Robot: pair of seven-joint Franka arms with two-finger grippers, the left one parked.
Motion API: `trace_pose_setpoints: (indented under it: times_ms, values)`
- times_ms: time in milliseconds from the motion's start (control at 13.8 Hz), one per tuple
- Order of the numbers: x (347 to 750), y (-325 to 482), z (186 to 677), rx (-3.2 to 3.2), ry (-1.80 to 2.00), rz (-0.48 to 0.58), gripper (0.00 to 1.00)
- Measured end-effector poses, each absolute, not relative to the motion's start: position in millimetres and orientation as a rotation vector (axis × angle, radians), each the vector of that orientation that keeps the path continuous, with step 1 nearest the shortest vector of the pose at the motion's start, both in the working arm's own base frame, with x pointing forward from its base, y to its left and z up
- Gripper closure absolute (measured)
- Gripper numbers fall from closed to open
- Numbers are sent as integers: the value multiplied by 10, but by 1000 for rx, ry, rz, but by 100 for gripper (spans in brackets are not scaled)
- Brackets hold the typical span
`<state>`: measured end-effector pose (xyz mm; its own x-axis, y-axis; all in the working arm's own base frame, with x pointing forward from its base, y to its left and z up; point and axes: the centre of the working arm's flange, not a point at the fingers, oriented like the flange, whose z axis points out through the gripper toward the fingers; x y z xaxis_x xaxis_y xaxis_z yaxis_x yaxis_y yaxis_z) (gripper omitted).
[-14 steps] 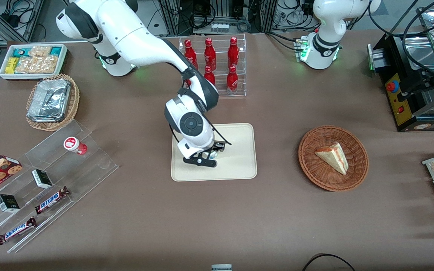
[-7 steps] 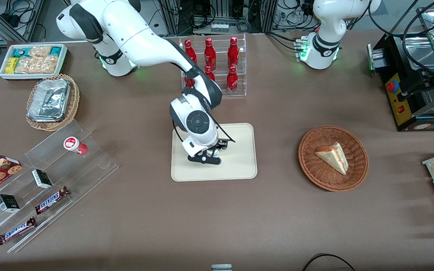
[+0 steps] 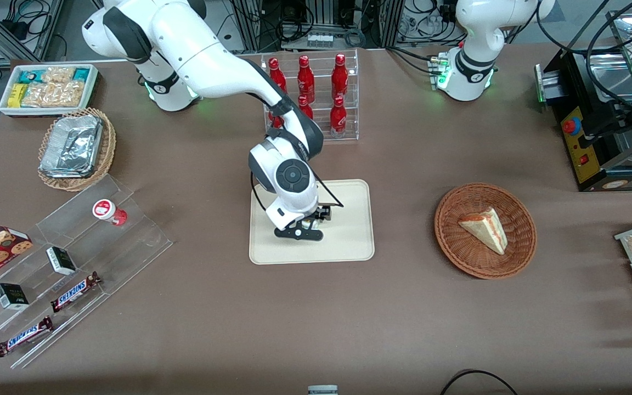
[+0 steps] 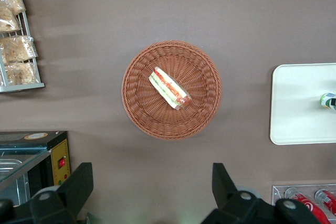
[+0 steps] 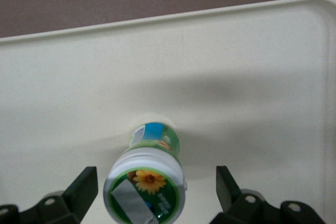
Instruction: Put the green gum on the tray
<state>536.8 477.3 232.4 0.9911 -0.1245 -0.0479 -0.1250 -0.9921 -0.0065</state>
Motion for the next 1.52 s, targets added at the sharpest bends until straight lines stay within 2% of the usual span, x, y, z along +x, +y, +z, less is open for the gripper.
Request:
trace_pose_setpoints:
  times_ms: [362, 651, 1303, 1520]
  values:
    - [5383, 4817, 2402, -3118, 182, 50, 0]
    - [5404, 4830, 2657, -3111, 162, 35, 0]
    - [5486, 4085, 4134, -3148, -122, 199, 0]
    - [5622, 3622, 4457, -3133, -218, 240, 0]
